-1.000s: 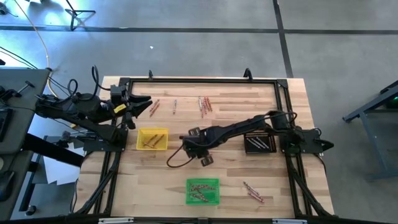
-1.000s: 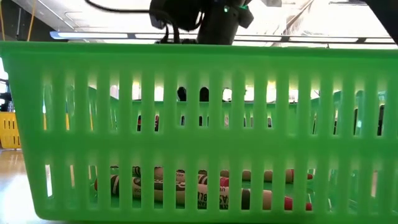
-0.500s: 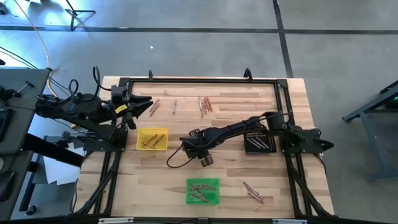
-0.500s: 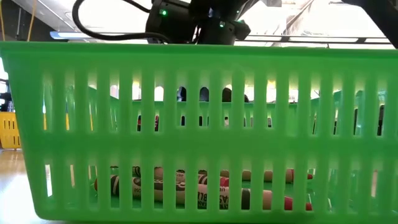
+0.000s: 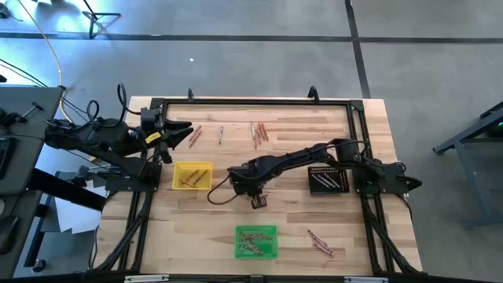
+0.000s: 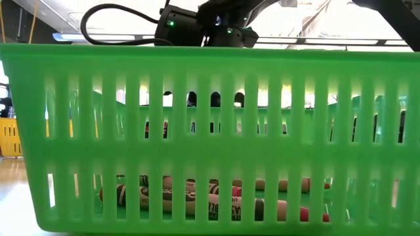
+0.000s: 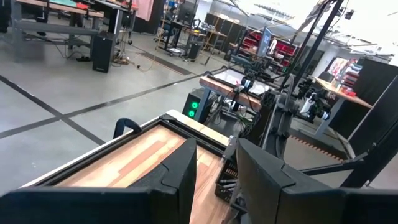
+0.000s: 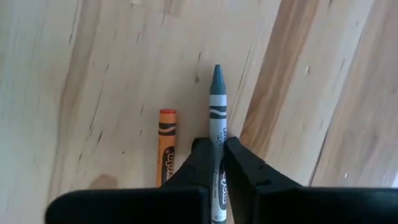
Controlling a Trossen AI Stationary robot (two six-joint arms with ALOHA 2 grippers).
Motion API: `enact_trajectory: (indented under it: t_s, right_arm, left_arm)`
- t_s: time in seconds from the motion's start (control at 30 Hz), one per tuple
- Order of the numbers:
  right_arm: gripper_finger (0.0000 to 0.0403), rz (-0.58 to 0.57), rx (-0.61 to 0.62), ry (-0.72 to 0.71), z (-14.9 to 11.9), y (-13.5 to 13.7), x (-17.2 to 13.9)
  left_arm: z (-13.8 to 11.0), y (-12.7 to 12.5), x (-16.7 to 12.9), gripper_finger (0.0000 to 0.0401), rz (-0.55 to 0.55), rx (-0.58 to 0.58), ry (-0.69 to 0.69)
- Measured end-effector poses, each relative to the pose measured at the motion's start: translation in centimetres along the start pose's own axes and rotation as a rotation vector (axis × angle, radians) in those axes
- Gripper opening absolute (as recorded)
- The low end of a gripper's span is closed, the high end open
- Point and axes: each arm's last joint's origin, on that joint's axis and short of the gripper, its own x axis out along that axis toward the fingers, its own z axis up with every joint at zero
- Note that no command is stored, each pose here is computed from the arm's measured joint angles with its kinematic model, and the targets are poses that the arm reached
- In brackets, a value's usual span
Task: Sort crayons
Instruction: Put the gray crayon into the black bin
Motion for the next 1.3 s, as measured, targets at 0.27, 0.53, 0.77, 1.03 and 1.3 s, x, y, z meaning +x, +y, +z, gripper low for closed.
enact_trajectory:
  t_s: [0.27, 0.53, 0.77, 1.03, 1.3]
  right_arm:
    - [0.0004, -0.058, 0.106, -0.005, 0.1, -2.0, -3.7]
    - [0.0002, -0.035, 0.21, 0.157, -3.2, -2.2, -9.8]
    - [0.0001, 0.026, 0.309, 0.086, -9.0, 0.7, -11.7]
    - [0.0001, -0.096, 0.655, -0.213, -16.9, 5.3, -13.2]
    - [0.0001, -0.286, 0.876, -0.327, -23.1, 7.9, -12.7]
  left_arm:
    - [0.0, 0.0, 0.0, 0.0101, 0.0, 0.0, 0.0]
    - [0.0, 0.0, 0.0, 0.0101, 0.0, 0.0, -0.001]
    - [0.0, 0.0, 0.0, 0.0101, 0.0, -0.002, -0.001]
    - [0.0, 0.0, 0.0, 0.0101, 0.0, -0.002, -0.002]
    - [0.0, 0.0, 0.0, 0.0101, 0.001, -0.002, -0.003]
